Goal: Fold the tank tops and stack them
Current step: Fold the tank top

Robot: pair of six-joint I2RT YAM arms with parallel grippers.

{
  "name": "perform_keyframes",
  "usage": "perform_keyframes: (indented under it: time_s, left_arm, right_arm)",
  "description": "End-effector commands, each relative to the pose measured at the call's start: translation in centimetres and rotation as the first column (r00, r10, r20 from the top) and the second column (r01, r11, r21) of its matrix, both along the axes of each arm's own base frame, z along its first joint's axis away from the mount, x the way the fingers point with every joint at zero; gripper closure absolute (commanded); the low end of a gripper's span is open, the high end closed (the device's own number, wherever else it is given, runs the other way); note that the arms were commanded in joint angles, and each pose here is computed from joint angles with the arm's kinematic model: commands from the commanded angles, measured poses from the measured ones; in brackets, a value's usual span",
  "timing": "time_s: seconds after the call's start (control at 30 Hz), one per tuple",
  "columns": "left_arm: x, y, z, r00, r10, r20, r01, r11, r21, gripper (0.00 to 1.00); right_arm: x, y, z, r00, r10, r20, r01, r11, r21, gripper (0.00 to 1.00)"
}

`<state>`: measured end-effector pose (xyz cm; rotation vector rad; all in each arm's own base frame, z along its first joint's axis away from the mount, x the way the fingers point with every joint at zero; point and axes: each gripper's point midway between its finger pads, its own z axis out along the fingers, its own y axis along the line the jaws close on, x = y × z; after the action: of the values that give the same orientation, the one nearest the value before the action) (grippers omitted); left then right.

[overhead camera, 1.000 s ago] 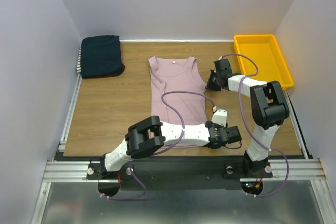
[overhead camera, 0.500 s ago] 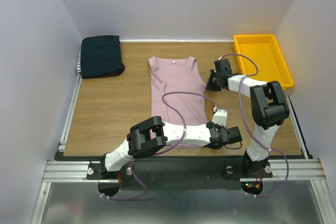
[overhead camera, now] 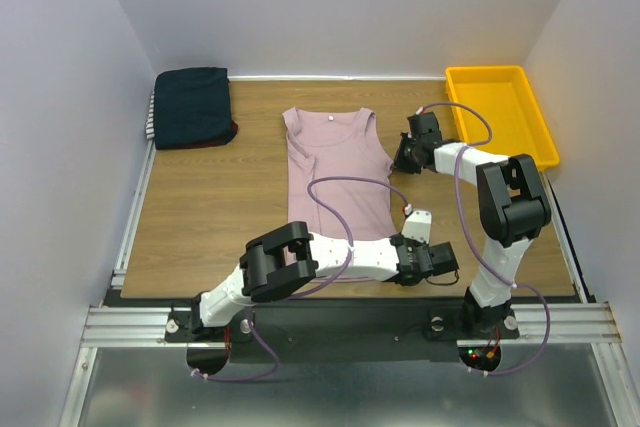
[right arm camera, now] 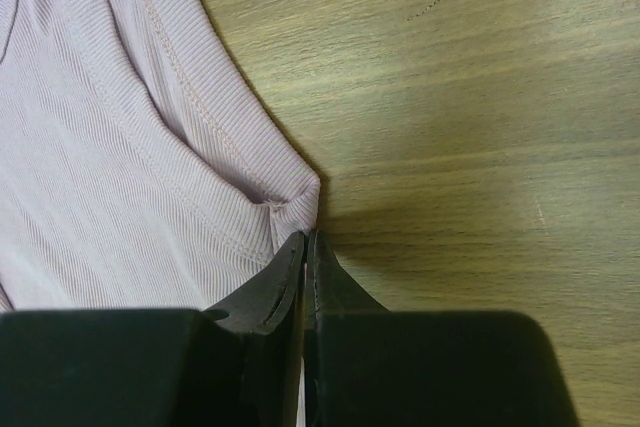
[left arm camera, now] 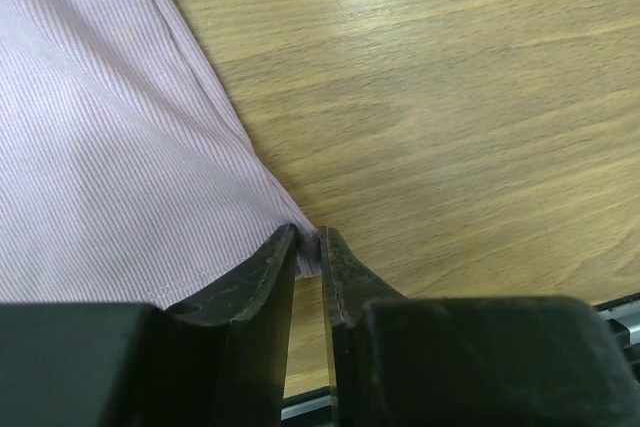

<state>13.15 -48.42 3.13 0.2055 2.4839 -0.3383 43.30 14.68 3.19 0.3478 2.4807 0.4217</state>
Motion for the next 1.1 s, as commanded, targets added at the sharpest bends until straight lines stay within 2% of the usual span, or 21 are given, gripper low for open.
perform_keyframes:
  time_s: [0.0, 0.07, 0.3, 0.43, 0.5, 0.53, 0.93, 1.07]
  left_arm:
    - [0.1, -0.4, 2.5, 0.999, -0.013, 0.031, 0.014, 0.999, -0.037, 0.70]
    - [0.1, -0.5, 2.6, 0.999, -0.017, 0.035, 0.018, 0.999, -0.035, 0.67]
    - [0.0, -0.9, 2.1, 0.999, -0.030, 0.027, 0.031, 0.999, -0.013, 0.68]
    - [0.1, -0.9, 2.3, 0.999, -0.029, 0.030, 0.029, 0.999, -0.014, 0.81]
    - [0.2, -0.8, 2.5, 0.999, -0.027, 0.036, 0.028, 1.000, -0.014, 0.91]
    - [0.2, -0.9, 2.9, 0.999, -0.029, 0.037, 0.030, 0.999, -0.024, 0.99]
    - [0.2, 0.5, 5.2, 0.999, -0.012, 0.053, 0.016, 0.997, -0.072, 1.00]
    - [-0.2, 1.4, 6.8, 0.999, -0.009, 0.049, 0.015, 0.992, -0.126, 1.00]
  right_arm:
    - [1.6, 0.3, 1.7, 0.998, 0.004, 0.060, -0.005, 1.000, 0.015, 0.99]
    - [1.6, 0.3, 1.7, 0.998, 0.004, 0.059, -0.004, 1.000, 0.012, 0.99]
    - [1.6, 0.4, 1.5, 0.998, 0.009, 0.055, -0.010, 1.000, 0.015, 0.99]
    - [1.6, 0.3, 1.6, 0.998, 0.007, 0.057, -0.008, 1.000, 0.015, 0.99]
    - [1.7, 0.3, 1.7, 0.998, 0.008, 0.059, -0.009, 1.000, 0.017, 0.99]
    - [1.7, 0.5, 1.8, 0.998, 0.011, 0.062, -0.012, 1.000, 0.019, 0.99]
    - [2.0, 0.8, 2.7, 0.997, 0.022, 0.078, -0.025, 0.999, 0.037, 0.99]
    - [2.3, 0.9, 3.4, 0.996, 0.012, 0.092, -0.016, 0.999, 0.045, 1.00]
